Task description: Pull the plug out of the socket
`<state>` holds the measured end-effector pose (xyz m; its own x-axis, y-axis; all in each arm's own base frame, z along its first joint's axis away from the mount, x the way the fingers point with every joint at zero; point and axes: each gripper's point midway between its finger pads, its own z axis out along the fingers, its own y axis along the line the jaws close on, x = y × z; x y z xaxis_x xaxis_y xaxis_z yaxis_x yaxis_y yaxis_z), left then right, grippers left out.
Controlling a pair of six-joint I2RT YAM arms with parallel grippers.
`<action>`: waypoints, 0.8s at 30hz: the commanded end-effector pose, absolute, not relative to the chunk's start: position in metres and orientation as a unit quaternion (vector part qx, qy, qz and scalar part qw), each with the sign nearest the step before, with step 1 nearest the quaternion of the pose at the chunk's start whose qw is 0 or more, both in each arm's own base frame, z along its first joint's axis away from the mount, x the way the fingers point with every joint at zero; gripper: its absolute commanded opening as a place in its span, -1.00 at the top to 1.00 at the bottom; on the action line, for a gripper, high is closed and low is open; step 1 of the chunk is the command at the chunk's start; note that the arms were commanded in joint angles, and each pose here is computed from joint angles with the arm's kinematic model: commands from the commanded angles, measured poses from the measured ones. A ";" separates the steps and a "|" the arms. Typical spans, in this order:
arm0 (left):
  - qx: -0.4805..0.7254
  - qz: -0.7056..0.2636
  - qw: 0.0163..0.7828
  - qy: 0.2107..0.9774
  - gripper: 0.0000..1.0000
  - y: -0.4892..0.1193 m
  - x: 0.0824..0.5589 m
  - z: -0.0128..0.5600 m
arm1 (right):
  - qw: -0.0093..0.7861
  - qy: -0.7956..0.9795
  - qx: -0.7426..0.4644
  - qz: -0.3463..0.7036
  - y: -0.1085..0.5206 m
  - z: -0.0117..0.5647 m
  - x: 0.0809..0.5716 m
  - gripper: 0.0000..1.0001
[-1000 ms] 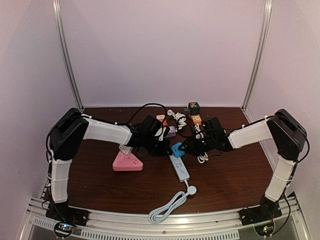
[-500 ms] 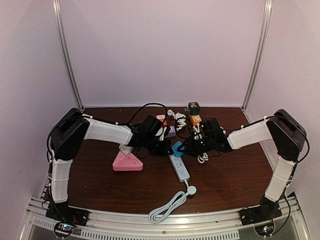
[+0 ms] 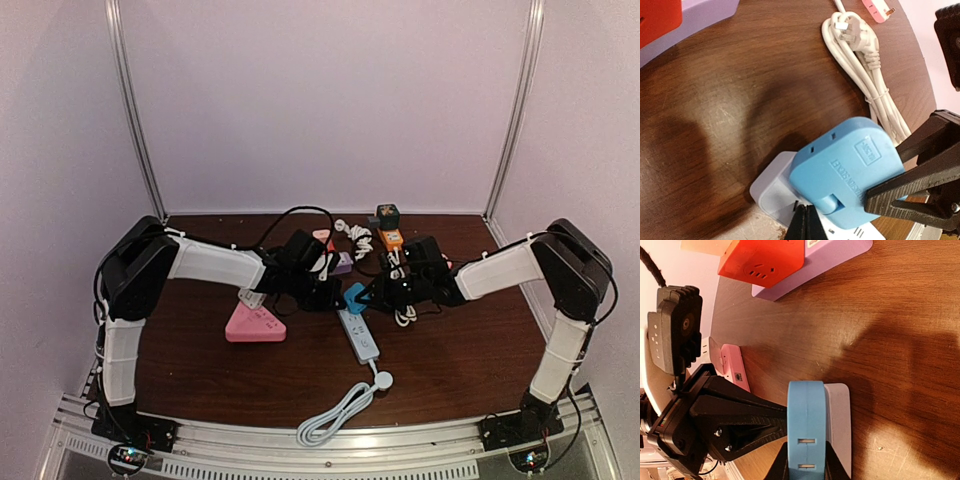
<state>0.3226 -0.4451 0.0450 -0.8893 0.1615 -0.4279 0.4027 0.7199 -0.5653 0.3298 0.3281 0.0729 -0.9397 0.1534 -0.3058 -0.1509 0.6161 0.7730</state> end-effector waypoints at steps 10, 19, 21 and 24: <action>0.138 -0.282 0.141 0.939 1.00 -0.426 0.312 0.003 | 0.182 0.796 0.001 0.577 0.346 0.133 0.330 1.00; 0.140 -0.281 0.139 0.939 1.00 -0.427 0.310 0.002 | 0.186 0.780 0.001 0.597 0.345 0.144 0.329 1.00; 0.141 -0.284 0.138 0.938 1.00 -0.429 0.310 0.005 | 0.185 0.782 0.006 0.596 0.344 0.141 0.329 1.00; 0.140 -0.287 0.146 0.936 1.00 -0.429 0.312 0.015 | 0.183 0.785 0.013 0.592 0.341 0.136 0.329 1.00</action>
<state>0.3175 -0.4329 0.0179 -0.9130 0.1673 -0.3720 0.3537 0.7789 -0.5178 0.3316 0.3401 0.1155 -0.9408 0.2363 -0.2429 -0.1498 0.3530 0.9235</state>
